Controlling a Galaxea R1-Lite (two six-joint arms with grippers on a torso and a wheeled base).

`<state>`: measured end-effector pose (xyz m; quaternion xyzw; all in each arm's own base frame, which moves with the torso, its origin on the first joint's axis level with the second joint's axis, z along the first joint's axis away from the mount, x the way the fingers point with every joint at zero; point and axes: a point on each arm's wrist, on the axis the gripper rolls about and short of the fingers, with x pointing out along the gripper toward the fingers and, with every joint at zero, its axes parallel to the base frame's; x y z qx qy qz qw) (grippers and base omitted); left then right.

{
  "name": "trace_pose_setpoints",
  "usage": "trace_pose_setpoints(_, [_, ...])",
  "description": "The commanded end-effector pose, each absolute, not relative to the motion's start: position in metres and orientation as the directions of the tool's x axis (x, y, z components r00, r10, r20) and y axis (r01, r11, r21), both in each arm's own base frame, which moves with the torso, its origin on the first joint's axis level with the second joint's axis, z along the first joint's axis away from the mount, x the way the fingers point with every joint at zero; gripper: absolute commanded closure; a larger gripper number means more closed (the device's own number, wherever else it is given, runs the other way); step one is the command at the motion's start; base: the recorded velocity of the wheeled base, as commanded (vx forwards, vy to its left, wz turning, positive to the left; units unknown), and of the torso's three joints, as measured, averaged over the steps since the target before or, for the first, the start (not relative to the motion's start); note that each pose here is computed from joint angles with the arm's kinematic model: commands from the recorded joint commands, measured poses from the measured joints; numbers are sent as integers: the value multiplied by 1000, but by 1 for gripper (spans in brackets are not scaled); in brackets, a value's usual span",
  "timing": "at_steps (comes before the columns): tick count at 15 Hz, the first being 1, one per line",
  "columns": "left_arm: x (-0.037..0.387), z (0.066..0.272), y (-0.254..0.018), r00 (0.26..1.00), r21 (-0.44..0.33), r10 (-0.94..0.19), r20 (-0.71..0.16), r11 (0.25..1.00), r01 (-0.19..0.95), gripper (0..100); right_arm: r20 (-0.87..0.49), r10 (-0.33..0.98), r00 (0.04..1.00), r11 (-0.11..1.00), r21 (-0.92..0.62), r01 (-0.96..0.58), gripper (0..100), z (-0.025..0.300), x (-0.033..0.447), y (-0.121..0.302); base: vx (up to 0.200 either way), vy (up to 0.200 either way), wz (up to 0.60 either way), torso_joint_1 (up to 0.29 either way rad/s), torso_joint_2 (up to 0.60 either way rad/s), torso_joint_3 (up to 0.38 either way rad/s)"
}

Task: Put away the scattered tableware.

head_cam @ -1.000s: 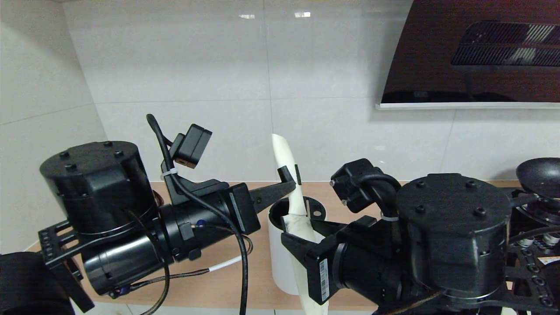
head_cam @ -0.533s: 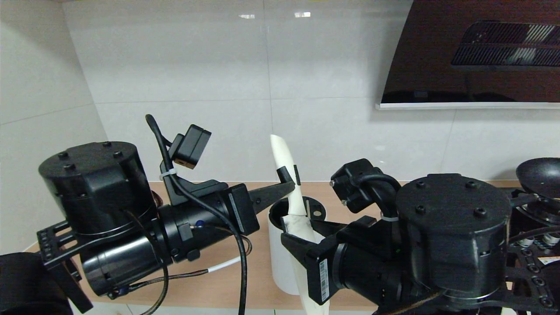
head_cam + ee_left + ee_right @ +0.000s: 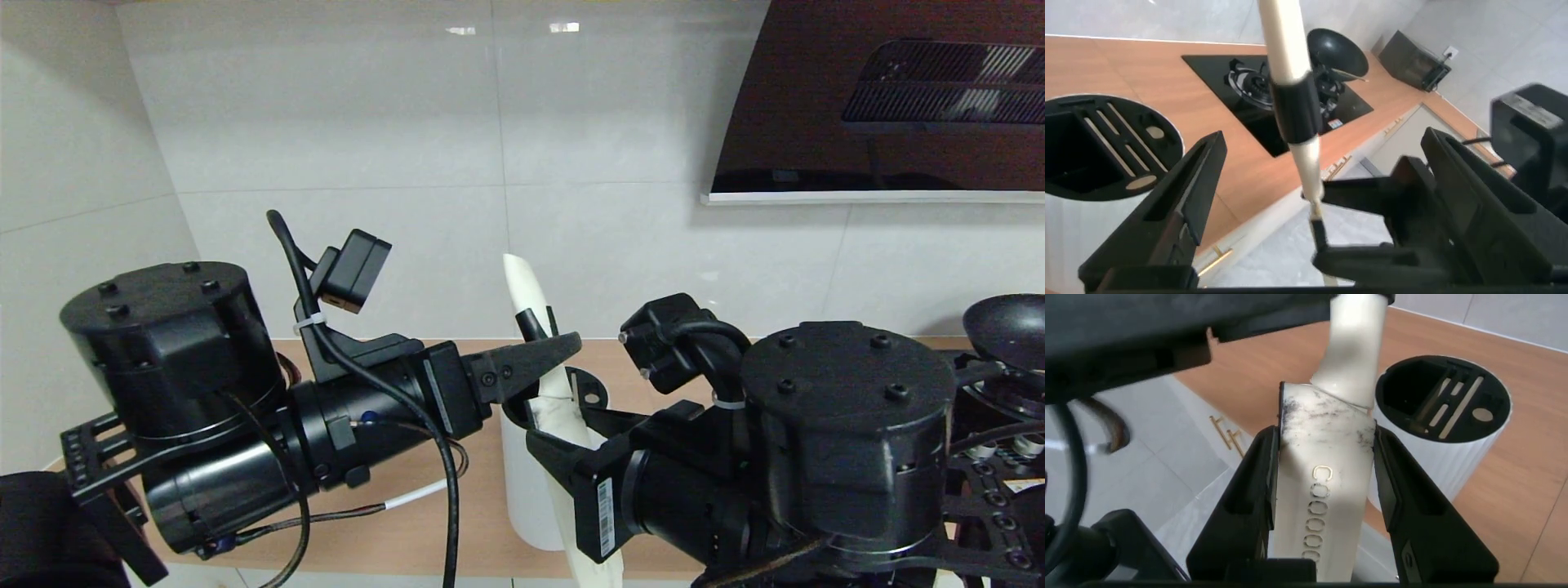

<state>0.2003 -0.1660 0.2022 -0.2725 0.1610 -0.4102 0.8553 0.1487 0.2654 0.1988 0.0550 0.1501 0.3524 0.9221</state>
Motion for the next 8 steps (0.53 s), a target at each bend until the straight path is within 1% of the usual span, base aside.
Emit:
trace_pose_setpoints(1, [203, 203, -164, 621, -600, -782, -49, 521, 608, 0, -245, 672, 699, 740, 205, -640, 100, 197, 147, 266, 0, 0, 0, 0, 0, 0])
trace_pose_setpoints(8, [205, 199, -166, 617, -602, -784, -64, 523, 603, 0, -271, 707, 653, 705, 200, -680, 100, 189, 133, 276, 0, 0, 0, 0, 0, 0])
